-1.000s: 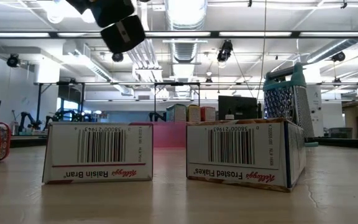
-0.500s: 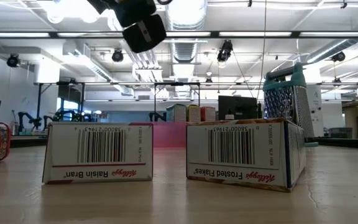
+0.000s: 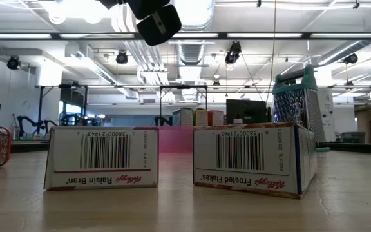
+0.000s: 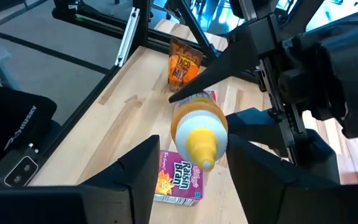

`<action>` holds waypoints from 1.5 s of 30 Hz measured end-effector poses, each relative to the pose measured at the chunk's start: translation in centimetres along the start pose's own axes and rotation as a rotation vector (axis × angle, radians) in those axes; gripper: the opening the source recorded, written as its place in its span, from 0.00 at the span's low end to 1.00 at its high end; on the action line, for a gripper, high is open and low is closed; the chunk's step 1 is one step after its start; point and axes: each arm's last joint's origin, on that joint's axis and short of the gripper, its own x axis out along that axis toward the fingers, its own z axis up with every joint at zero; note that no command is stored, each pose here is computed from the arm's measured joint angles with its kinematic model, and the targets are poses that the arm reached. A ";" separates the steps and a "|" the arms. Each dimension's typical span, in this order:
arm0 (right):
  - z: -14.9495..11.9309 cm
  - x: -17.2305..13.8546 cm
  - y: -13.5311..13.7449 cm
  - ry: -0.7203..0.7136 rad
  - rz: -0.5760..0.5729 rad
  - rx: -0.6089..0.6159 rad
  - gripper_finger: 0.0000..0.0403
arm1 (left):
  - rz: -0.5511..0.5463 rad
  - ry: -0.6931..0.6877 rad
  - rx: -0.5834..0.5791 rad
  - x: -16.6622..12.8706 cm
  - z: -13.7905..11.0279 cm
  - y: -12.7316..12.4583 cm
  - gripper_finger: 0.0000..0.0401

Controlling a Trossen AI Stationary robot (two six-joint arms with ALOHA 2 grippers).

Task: Pick & Place Kitchen Items
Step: Put the yellow food coloring bottle into the orange bin

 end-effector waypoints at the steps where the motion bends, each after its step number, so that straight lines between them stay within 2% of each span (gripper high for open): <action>1: 0.0 0.0 0.0 0.000 0.000 0.002 0.44 | 0.003 0.000 0.002 0.0 0.0 0.0 0.38; 12: 0.1 0.3 0.0 -0.012 -0.004 0.022 0.37 | 0.003 0.002 0.010 0.0 0.0 0.1 0.38; 23: 0.2 0.9 -0.1 -0.006 -0.004 0.020 0.47 | 0.005 0.000 0.009 0.0 -0.1 0.1 0.38; 37: 0.2 0.9 -0.3 -0.005 -0.012 0.018 0.28 | 0.007 0.000 0.017 0.0 -0.1 0.2 0.38; 45: 0.2 0.9 -0.4 -0.005 -0.012 0.021 0.31 | 0.007 -0.005 0.041 0.0 0.0 0.2 0.39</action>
